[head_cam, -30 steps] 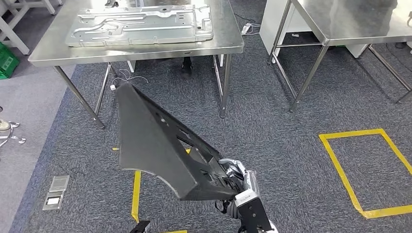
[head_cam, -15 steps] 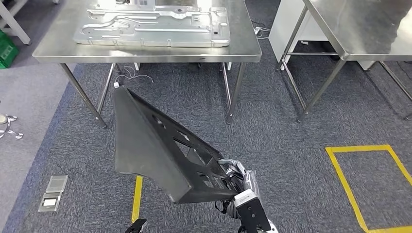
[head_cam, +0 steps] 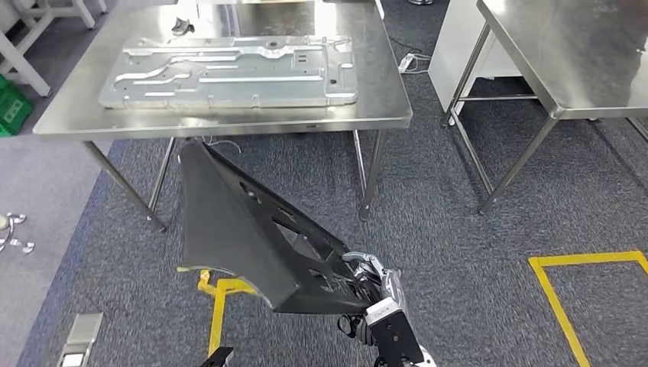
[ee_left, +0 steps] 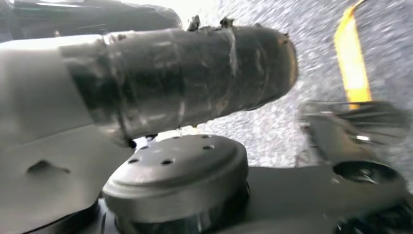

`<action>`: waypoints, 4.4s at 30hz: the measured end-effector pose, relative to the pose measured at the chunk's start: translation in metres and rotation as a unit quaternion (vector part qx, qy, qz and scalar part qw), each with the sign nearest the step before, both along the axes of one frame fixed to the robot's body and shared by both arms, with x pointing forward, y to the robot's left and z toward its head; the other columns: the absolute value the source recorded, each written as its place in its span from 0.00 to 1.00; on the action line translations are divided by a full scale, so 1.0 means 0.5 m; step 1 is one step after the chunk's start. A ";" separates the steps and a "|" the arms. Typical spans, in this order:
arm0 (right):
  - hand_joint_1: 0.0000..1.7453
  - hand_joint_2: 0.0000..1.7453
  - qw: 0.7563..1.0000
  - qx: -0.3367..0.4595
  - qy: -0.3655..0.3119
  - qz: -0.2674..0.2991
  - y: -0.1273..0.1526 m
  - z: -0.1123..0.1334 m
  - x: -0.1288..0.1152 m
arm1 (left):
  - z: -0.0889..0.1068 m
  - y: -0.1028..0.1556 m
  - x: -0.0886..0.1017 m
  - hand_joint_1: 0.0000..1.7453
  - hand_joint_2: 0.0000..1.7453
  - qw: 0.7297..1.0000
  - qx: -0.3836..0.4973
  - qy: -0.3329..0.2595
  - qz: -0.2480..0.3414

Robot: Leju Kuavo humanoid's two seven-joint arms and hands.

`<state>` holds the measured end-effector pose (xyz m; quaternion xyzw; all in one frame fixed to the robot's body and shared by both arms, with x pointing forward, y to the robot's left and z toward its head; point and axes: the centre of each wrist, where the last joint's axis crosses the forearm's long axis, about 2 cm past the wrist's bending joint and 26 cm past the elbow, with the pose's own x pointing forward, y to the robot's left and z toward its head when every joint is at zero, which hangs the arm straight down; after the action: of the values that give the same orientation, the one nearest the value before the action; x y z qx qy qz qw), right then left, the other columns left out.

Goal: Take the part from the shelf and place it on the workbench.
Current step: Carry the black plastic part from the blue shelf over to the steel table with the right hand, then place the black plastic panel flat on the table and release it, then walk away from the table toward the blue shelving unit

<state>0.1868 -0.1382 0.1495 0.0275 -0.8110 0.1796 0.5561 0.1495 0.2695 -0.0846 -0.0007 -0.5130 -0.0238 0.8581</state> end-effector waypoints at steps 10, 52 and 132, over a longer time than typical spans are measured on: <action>1.00 1.00 1.000 -0.002 -0.002 -0.001 -0.002 0.001 0.003 | 0.004 -0.005 0.010 0.00 0.00 1.000 0.000 -0.004 -0.004; 1.00 1.00 0.996 -0.044 -0.077 0.009 0.012 0.057 0.017 | 0.011 -0.047 0.023 0.00 0.00 0.999 -0.013 -0.004 -0.032; 1.00 1.00 0.871 -0.469 -0.070 -0.132 0.222 0.022 0.300 | 0.042 -0.158 0.062 0.00 0.00 0.987 -0.043 0.018 -0.156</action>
<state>0.3370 -0.0272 0.1607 -0.3561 -0.6647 0.4651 0.4637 0.1808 0.1903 -0.0638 -0.1176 -0.4917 -0.1353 0.8521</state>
